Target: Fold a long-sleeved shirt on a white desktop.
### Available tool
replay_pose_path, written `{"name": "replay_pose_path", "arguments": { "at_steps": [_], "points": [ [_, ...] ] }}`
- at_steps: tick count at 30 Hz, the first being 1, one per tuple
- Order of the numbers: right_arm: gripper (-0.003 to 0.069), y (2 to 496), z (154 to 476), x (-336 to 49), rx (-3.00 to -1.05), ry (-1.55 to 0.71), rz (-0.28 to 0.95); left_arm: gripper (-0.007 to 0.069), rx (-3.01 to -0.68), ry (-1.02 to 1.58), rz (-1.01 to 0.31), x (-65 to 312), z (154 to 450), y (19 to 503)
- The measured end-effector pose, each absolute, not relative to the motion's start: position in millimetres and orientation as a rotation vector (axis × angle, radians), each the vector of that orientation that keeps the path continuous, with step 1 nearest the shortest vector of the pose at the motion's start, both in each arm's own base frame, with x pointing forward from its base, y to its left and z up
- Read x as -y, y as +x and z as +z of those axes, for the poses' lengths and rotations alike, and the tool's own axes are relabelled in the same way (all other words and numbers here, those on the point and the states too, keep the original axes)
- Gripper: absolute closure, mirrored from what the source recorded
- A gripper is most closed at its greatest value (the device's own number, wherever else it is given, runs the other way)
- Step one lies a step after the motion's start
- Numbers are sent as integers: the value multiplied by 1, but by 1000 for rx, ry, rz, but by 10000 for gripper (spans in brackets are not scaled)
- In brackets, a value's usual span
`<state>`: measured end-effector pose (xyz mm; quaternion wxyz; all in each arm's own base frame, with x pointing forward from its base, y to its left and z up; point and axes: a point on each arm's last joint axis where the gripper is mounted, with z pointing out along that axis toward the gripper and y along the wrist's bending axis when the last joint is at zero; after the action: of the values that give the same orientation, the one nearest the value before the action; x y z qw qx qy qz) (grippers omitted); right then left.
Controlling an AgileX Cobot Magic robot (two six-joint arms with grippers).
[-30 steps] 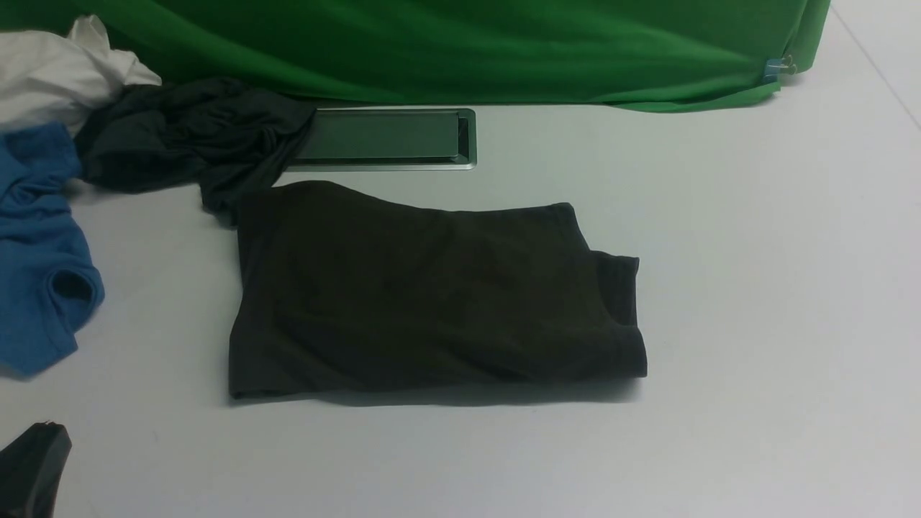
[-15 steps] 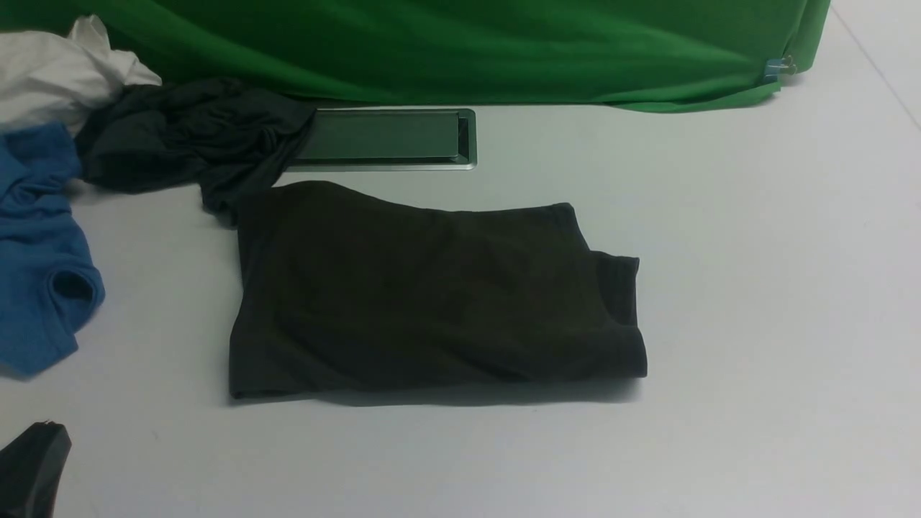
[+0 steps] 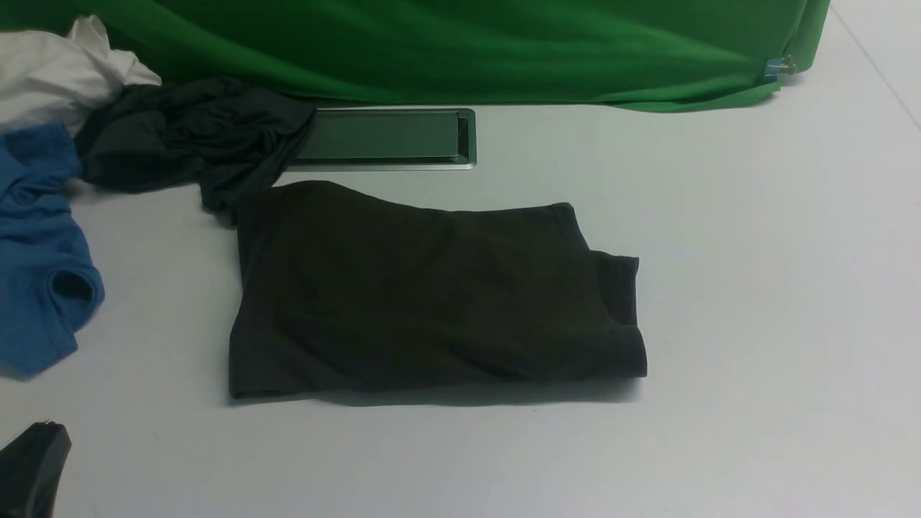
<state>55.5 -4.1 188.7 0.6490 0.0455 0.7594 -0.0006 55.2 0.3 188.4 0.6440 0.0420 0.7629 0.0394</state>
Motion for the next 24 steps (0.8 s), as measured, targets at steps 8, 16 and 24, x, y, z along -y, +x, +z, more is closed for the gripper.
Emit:
{"name": "replay_pose_path", "arguments": {
  "at_steps": [8, 16, 24],
  "points": [
    [417, 55, 189, 4, -1725, 104, 1, 606, -1736, 99, 96, 0, 188, 55],
    [417, 56, 189, 4, -1723, 104, 2, 606, -1737, 93, 101, -1, 188, 55],
    [417, 56, 189, 4, -1723, 104, 2, 606, -1737, 93, 101, -1, 188, 55]
  ]
}}
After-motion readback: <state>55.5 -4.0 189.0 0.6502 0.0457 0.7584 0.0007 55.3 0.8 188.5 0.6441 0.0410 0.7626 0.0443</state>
